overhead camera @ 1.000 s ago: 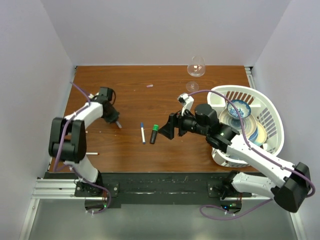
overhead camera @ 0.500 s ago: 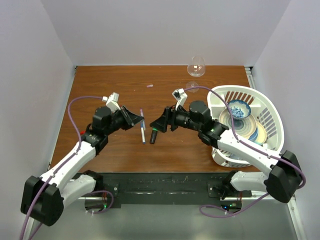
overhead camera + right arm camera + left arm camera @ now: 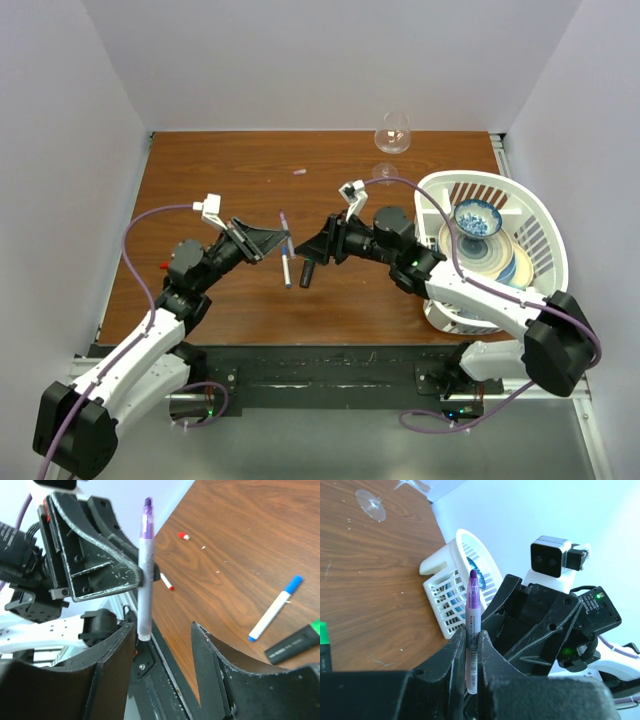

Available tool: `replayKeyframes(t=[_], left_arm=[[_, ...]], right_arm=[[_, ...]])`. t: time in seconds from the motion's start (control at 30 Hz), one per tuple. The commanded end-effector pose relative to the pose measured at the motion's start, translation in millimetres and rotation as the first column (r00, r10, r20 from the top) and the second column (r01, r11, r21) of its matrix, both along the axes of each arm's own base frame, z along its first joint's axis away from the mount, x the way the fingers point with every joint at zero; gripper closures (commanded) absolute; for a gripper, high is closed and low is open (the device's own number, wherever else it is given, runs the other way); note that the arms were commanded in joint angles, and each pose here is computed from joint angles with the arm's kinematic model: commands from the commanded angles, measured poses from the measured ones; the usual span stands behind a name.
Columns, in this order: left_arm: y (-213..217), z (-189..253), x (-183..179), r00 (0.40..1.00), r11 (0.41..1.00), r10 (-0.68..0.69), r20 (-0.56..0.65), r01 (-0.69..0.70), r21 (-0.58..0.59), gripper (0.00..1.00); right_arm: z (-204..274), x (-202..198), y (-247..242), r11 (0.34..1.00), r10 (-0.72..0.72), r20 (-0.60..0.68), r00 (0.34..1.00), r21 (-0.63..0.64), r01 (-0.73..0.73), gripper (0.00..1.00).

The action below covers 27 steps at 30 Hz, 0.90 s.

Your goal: Insert the pens into the pen caps

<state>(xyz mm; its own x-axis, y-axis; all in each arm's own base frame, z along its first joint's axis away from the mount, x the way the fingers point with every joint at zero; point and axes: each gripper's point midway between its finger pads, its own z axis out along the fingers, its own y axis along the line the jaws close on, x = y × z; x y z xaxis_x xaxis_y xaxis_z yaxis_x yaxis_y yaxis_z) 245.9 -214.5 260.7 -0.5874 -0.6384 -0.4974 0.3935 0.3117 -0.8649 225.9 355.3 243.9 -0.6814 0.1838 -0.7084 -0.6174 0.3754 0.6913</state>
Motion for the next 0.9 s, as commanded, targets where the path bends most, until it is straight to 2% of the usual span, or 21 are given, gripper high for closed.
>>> replayKeyframes(t=[0.0,0.2,0.27,0.33,0.43,0.47,0.53,0.73,0.87], left_arm=[[-3.2,25.2,-8.1,0.995,0.999,-0.025,0.092,0.029,-0.045,1.00],[-3.9,25.1,-8.6,0.995,0.999,-0.030,0.098,0.033,-0.032,1.00],[-5.0,23.6,-8.9,0.994,0.999,-0.038,0.102,0.040,-0.020,1.00],[-4.9,21.4,-10.3,0.994,0.999,-0.042,0.106,0.043,-0.010,1.00],[-4.1,19.7,-11.6,0.993,0.999,-0.042,0.113,0.041,0.010,1.00],[-3.7,18.0,-12.5,0.993,0.999,-0.044,0.114,0.042,0.019,1.00],[-3.7,17.5,-13.2,0.992,0.999,-0.046,0.117,0.044,0.026,1.00],[-4.8,19.0,-14.3,0.990,0.998,-0.058,0.131,0.053,0.039,1.00],[-6.5,20.1,-16.1,0.988,0.997,-0.074,0.138,0.068,0.047,1.00]], right_arm=[[31.8,-12.7,18.0,0.995,0.068,0.057,0.996,0.063,-0.071,0.53],[24.7,-19.9,32.1,0.993,0.102,0.047,0.994,0.053,-0.104,0.59],[24.1,-20.0,34.1,0.994,0.096,0.047,0.994,0.057,-0.098,0.66],[23.2,-18.4,34.3,0.995,0.080,0.049,0.996,0.057,-0.083,0.69],[22.2,-16.2,32.3,0.997,0.055,0.039,0.998,0.060,-0.057,0.61],[23.6,-16.1,30.7,0.997,0.050,0.038,0.998,0.063,-0.052,0.54],[24.0,-15.4,29.6,0.997,0.043,0.040,0.998,0.062,-0.045,0.51],[28.3,-14.2,27.3,0.998,0.033,0.064,0.997,0.046,-0.036,0.52],[28.6,-13.6,27.4,0.999,0.035,0.073,0.997,0.039,-0.037,0.57]])
